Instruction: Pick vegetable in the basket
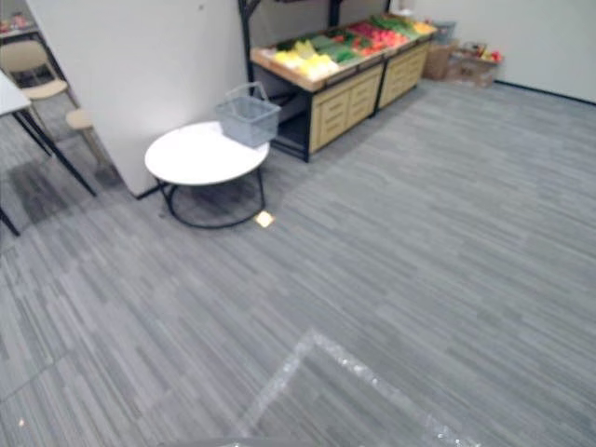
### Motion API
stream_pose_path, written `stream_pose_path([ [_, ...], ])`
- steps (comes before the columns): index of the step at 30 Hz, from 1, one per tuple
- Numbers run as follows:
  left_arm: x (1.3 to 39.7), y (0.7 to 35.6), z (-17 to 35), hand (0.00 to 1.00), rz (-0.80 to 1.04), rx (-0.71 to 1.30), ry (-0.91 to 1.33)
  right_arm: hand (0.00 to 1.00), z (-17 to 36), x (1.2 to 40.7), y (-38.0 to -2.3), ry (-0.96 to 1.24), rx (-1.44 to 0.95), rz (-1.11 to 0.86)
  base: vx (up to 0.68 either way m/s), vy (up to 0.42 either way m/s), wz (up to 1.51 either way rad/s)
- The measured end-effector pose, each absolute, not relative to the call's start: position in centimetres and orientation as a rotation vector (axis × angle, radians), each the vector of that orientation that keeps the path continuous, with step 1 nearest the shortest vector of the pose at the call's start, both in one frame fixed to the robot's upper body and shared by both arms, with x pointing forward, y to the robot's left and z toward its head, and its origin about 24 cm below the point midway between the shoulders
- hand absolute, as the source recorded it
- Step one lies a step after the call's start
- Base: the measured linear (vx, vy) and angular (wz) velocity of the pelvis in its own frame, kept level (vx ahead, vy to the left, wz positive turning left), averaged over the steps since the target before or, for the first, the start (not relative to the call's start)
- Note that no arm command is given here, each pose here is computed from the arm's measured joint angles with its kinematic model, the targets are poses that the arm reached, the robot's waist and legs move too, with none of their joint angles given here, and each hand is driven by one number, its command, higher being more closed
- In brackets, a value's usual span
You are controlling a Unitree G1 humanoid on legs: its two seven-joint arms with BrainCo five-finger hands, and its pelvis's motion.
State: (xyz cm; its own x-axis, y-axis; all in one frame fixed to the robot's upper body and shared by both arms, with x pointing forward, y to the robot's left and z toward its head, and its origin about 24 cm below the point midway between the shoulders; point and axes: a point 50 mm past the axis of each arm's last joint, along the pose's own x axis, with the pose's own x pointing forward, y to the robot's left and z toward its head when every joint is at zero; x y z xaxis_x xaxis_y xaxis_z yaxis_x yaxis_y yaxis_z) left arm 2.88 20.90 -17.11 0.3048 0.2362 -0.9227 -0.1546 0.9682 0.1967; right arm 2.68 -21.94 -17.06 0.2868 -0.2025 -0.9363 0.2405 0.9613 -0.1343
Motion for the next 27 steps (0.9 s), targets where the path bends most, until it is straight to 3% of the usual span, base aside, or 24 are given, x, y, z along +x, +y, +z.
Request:
stream_pose_path([
  [13, 2.84, 20.92, -17.11, 0.00, 0.290, 0.045, 1.230, 0.00, -17.04, 3.32, -22.09, 1.234, 0.036, -0.303, -0.01, -0.014, 0.01],
  [27, 3.11, 20.93, -17.11, 0.00, 0.208, 0.050, 1.231, 0.00, -17.04, 3.29, -22.07, 1.234, 0.051, -0.289, -0.01, -0.004, -0.05],
])
